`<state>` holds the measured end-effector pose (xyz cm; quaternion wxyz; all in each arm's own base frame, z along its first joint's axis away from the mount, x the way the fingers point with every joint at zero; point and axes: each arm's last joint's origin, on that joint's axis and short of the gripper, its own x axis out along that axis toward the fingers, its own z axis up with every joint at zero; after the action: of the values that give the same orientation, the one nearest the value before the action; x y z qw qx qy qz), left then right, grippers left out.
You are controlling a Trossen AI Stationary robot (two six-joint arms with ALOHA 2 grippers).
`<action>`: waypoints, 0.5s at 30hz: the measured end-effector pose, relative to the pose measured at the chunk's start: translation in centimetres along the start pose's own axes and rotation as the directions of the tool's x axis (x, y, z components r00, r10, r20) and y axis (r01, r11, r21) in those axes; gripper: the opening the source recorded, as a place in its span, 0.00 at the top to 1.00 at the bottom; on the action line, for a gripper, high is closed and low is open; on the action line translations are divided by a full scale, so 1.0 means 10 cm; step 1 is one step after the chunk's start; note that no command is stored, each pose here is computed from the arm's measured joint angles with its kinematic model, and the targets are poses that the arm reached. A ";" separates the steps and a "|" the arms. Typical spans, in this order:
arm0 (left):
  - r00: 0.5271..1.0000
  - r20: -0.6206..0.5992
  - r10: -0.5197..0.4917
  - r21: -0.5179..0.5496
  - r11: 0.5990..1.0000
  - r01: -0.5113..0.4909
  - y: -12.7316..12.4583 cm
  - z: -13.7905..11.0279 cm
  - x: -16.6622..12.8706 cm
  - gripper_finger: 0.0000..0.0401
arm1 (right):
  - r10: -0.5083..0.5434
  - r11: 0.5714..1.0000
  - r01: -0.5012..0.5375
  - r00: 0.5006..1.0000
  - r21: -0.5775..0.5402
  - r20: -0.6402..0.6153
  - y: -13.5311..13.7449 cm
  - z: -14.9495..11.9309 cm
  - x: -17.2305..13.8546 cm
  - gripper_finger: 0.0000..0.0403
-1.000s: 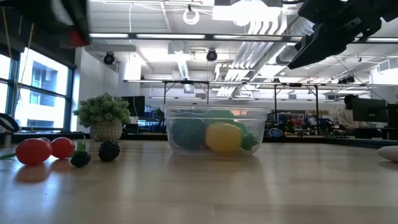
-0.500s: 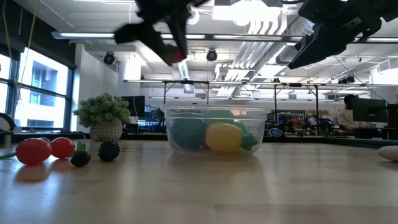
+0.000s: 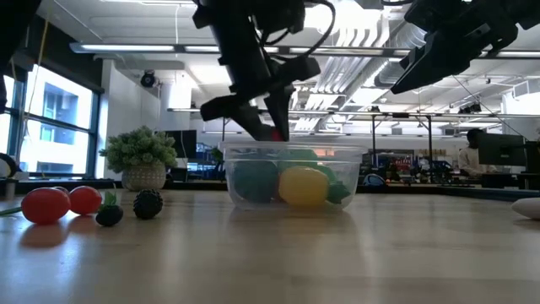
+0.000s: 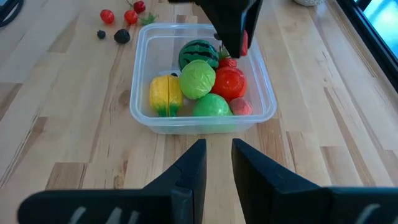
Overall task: Pick and placing Produce into tupperware
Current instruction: Put the red strawberry into the transparent bin
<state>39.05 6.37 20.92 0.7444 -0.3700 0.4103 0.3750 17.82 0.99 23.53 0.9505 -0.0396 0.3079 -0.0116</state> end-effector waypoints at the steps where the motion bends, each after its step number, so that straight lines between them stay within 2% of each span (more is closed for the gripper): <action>1: 1.000 -0.002 0.002 0.003 1.000 -0.002 0.01 0.01 0.02 0.63 | 0.000 1.000 0.000 1.000 0.000 0.001 0.00 0.00 0.00 0.83; 15: 0.998 -0.056 0.019 0.022 1.000 -0.017 0.02 -0.04 0.12 0.63 | 0.000 1.000 0.000 1.000 0.000 0.000 0.00 0.00 0.00 0.83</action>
<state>39.19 6.41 19.64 0.7332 -0.3685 0.4382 0.3668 17.82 0.99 23.53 0.9505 -0.0397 0.3079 -0.0115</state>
